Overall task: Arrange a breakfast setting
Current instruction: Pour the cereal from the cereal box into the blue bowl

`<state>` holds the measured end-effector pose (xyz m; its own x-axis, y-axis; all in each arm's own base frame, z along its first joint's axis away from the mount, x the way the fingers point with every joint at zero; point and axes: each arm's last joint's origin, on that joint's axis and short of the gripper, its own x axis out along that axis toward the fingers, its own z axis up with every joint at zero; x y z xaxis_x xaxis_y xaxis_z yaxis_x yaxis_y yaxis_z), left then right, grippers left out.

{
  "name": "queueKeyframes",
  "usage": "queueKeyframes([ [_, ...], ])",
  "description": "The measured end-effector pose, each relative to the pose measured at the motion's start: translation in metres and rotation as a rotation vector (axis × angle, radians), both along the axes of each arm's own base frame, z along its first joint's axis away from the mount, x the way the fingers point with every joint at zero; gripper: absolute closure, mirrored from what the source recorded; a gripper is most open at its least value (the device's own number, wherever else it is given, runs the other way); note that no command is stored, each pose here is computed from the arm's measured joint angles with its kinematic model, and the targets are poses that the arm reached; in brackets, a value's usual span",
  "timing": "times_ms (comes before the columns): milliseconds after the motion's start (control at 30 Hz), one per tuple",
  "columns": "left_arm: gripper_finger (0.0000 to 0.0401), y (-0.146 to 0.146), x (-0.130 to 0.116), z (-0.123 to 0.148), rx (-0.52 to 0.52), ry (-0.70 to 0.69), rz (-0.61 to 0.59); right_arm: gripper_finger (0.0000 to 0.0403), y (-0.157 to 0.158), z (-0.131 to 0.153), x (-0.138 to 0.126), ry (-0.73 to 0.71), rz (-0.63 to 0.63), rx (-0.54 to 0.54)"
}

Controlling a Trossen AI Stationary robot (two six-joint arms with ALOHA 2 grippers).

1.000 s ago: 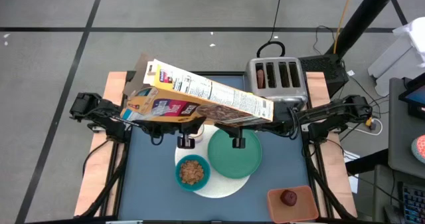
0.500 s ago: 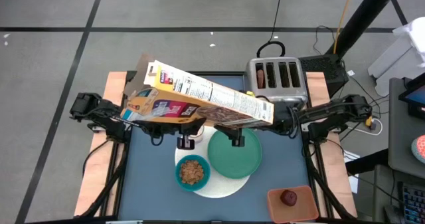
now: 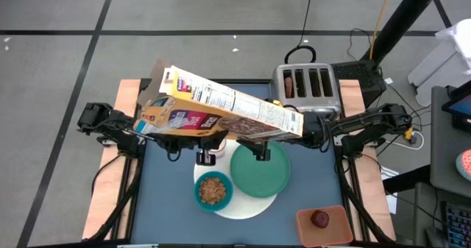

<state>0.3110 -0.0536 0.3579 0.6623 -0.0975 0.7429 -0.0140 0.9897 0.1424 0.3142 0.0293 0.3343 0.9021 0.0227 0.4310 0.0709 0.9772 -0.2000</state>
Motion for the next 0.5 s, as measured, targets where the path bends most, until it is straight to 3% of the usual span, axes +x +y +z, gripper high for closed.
queueKeyframes([
  [200,0.0263,0.001,0.000,0.001,-0.004,0.002,0.006,0.0003,-0.002,0.003,-0.005,0.053,-0.081,0.014],
  [500,0.0263,0.001,-0.001,0.001,-0.013,-0.003,0.013,0.0004,-0.004,0.013,-0.038,0.307,-0.071,0.027],
])
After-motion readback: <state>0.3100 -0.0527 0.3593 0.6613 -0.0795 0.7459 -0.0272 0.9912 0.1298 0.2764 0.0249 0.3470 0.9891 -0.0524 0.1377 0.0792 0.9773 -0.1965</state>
